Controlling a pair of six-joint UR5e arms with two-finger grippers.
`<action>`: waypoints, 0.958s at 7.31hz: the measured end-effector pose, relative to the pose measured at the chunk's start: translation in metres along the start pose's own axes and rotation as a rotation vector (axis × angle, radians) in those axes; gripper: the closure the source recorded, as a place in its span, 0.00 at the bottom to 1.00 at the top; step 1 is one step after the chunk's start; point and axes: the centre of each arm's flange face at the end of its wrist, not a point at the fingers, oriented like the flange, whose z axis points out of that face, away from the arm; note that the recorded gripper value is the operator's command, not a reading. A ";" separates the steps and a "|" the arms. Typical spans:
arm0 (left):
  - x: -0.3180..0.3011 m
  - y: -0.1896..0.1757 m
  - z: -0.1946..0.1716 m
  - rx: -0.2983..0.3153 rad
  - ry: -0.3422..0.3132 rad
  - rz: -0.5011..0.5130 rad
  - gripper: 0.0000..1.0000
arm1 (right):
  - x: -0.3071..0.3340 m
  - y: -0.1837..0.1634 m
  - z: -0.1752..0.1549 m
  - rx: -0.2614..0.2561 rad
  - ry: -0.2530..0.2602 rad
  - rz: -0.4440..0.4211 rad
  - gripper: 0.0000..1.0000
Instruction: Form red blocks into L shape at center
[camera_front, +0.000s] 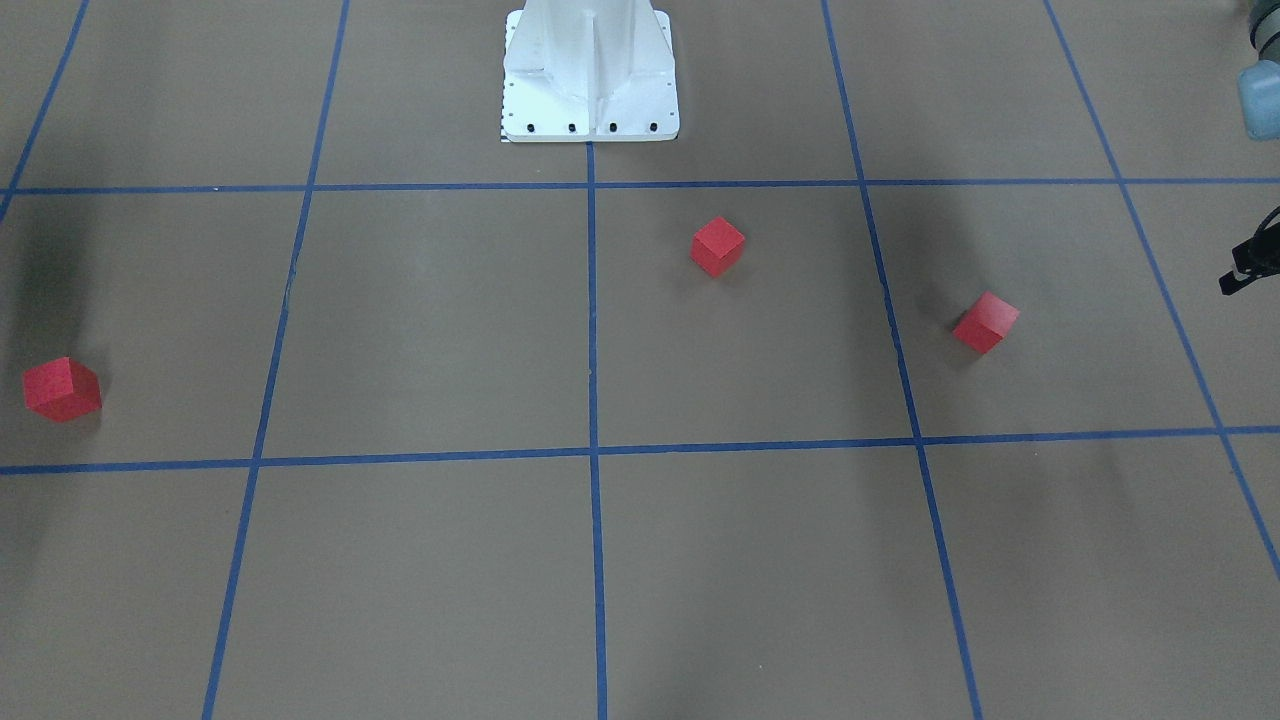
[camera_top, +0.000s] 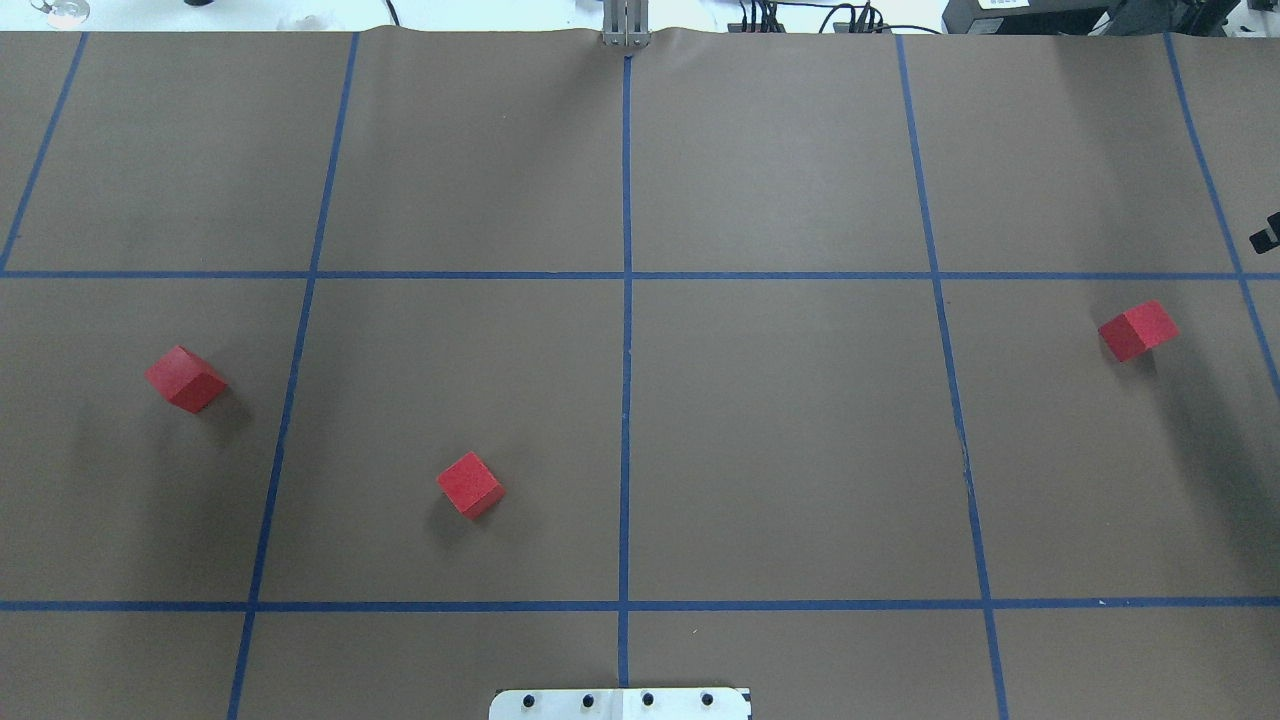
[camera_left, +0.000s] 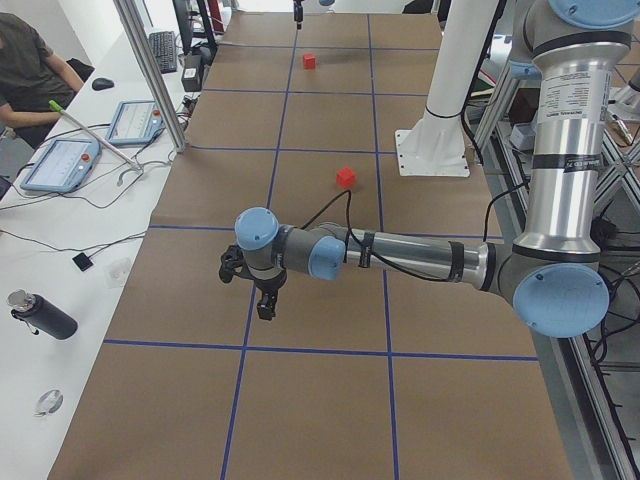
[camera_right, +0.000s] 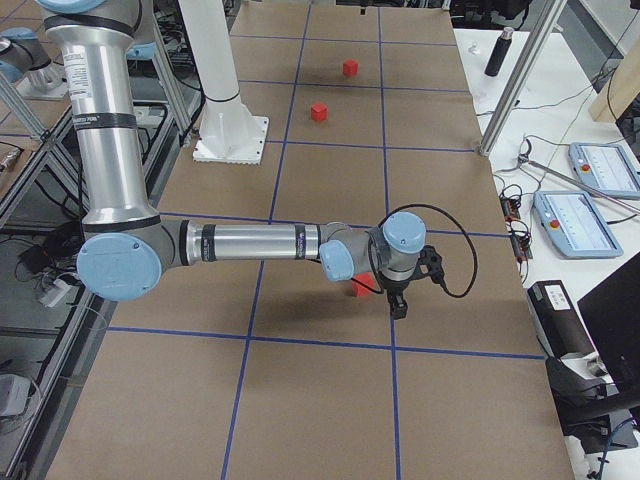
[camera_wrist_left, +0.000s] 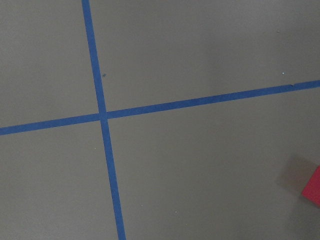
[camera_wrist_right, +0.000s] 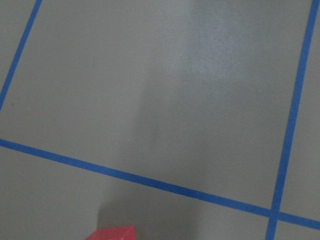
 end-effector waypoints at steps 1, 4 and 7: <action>0.001 -0.001 -0.001 0.001 -0.001 -0.002 0.00 | 0.004 0.002 -0.004 -0.022 0.016 -0.034 0.00; -0.002 0.000 -0.002 0.003 -0.008 -0.007 0.00 | -0.012 0.001 -0.034 -0.087 0.043 -0.021 0.00; -0.017 0.003 -0.015 0.027 -0.012 -0.032 0.00 | -0.009 0.014 -0.035 -0.110 0.058 0.005 0.00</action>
